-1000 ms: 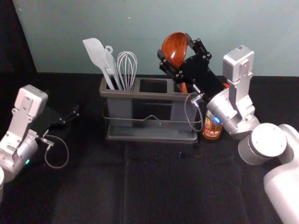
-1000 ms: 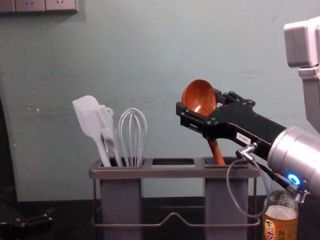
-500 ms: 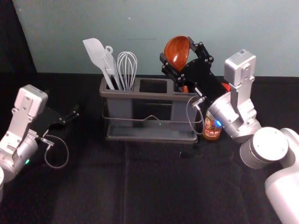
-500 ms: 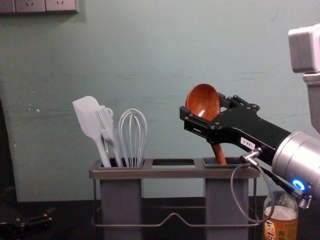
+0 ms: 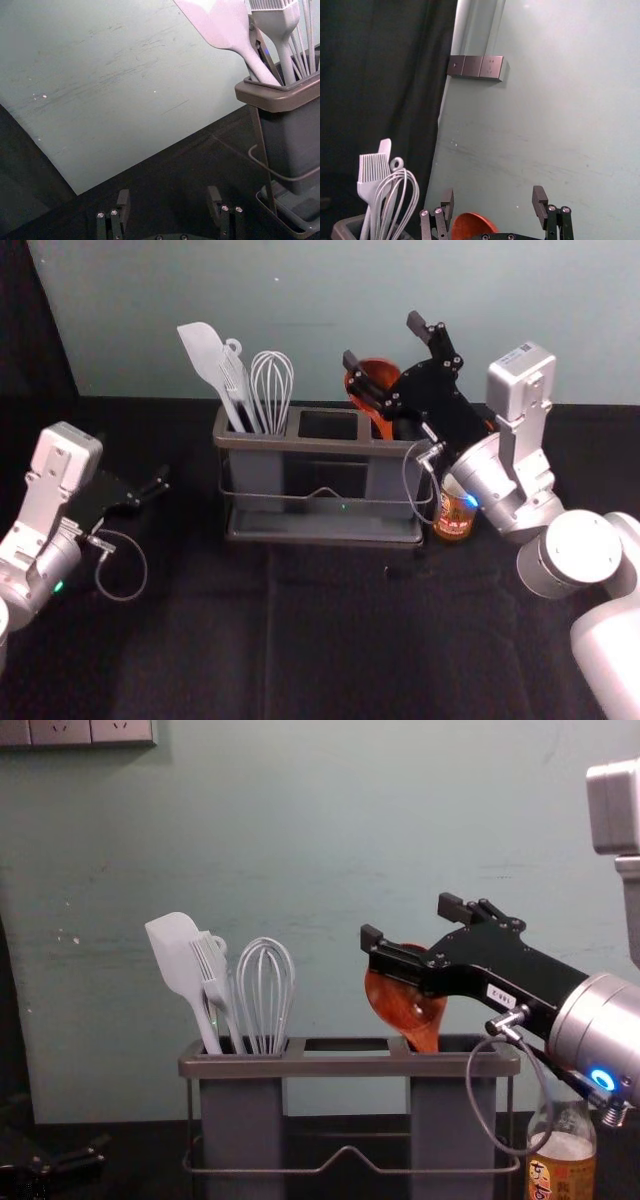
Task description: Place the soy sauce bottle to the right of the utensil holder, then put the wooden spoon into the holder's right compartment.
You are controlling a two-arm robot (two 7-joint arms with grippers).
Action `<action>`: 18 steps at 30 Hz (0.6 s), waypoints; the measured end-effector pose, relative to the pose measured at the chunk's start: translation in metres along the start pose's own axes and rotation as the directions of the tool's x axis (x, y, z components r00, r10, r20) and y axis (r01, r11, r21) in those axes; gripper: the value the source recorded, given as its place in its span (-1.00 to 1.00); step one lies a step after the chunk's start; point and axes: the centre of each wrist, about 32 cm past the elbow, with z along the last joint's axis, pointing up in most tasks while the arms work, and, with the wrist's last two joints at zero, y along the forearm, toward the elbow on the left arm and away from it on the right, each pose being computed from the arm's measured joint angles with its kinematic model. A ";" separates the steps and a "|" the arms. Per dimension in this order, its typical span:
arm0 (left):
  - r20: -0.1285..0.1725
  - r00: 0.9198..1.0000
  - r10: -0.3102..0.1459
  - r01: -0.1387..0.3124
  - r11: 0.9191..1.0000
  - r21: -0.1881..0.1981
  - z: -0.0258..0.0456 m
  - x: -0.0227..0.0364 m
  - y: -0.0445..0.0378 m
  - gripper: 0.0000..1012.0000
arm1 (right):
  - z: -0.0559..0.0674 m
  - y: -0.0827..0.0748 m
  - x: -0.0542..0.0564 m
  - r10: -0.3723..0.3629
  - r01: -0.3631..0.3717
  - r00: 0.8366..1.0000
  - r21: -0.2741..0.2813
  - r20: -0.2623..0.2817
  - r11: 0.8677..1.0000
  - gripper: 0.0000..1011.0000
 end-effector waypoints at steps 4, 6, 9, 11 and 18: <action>0.000 1.000 0.000 0.000 1.000 0.000 0.0000 0.0000 0.0000 0.99 | 0.003 0.000 0.000 -0.001 0.001 1.000 0.008 0.002 1.000 0.98; 0.000 1.000 0.000 0.000 1.000 0.000 0.0000 0.0000 0.0000 0.99 | 0.007 -0.002 -0.002 0.002 -0.002 1.000 0.007 0.001 1.000 0.98; 0.000 1.000 0.000 0.000 1.000 0.000 0.0000 0.0000 0.0000 0.99 | 0.015 -0.006 -0.005 0.005 -0.005 1.000 -0.014 -0.002 1.000 0.98; 0.000 1.000 0.000 0.000 1.000 0.000 0.0000 0.0000 0.0000 0.99 | 0.020 -0.010 -0.007 0.006 -0.006 1.000 -0.030 -0.003 1.000 0.98; 0.000 1.000 0.000 0.000 1.000 0.000 0.0000 0.0000 0.0000 0.99 | 0.054 -0.038 -0.017 0.010 -0.011 1.000 -0.141 -0.014 0.990 0.98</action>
